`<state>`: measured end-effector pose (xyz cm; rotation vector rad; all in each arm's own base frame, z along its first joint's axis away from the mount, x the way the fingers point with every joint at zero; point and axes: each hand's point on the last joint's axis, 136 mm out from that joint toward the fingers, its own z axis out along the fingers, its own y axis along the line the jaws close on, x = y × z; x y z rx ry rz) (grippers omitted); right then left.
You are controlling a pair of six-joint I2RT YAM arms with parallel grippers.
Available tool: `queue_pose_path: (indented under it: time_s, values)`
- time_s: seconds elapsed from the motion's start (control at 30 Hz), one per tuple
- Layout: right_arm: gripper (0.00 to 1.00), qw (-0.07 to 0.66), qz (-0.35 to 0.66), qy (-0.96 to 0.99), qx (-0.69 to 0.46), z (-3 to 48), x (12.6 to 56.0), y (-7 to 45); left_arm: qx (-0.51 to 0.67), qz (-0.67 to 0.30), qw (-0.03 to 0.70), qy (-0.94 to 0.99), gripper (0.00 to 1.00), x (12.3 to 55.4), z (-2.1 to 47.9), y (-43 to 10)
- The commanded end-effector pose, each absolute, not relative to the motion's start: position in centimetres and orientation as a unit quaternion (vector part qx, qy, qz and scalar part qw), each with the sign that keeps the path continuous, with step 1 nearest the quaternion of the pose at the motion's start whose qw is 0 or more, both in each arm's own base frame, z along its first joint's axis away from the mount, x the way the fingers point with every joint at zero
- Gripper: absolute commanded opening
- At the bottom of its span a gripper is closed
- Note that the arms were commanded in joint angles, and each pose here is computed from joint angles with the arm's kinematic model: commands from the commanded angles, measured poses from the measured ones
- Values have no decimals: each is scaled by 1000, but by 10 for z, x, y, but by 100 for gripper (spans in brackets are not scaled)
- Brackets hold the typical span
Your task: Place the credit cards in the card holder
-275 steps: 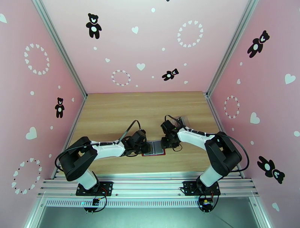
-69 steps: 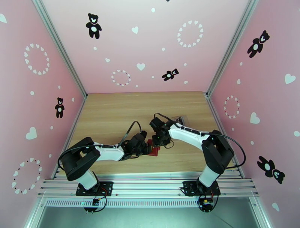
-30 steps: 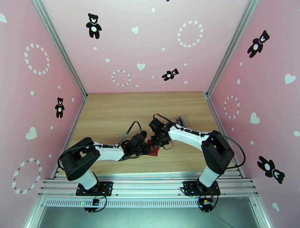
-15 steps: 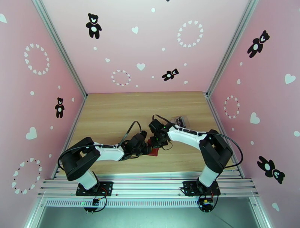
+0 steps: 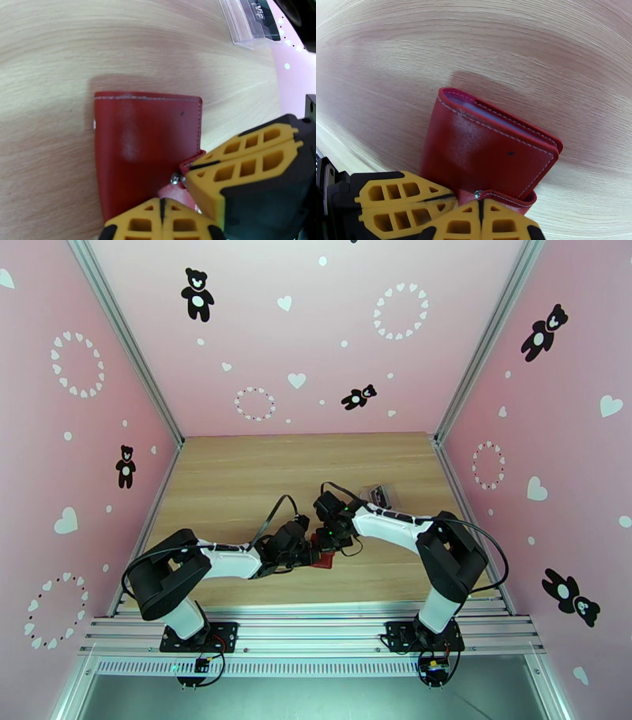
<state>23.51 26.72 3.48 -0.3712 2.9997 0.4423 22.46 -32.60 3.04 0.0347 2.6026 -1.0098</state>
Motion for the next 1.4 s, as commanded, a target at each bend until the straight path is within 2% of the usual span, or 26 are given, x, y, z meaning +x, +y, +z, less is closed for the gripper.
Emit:
queue_pose_path:
  time_s: [0.0, 0.13, 0.23, 0.5, 0.8, 1.37]
  values:
    - [0, 20, 126, 986, -109, 11, 229, 257, 12, -313, 165, 935, 13, 213, 21, -303]
    - [0, 14, 126, 986, -106, 4, 228, 254, 18, -309, 181, 933, 21, 209, 44, -292]
    - [0, 13, 127, 986, -105, 3, 228, 254, 15, -283, 179, 942, 22, 209, 44, -281]
    - [0, 14, 134, 985, -107, 5, 229, 256, 8, -252, 162, 954, 19, 219, 17, -283]
    - [0, 3, 126, 985, -115, 0, 226, 256, 13, -265, 141, 954, 11, 219, -1, -295]
    - [0, -14, 84, 986, -146, -7, 218, 258, 14, -270, 135, 953, 6, 216, -4, -296]
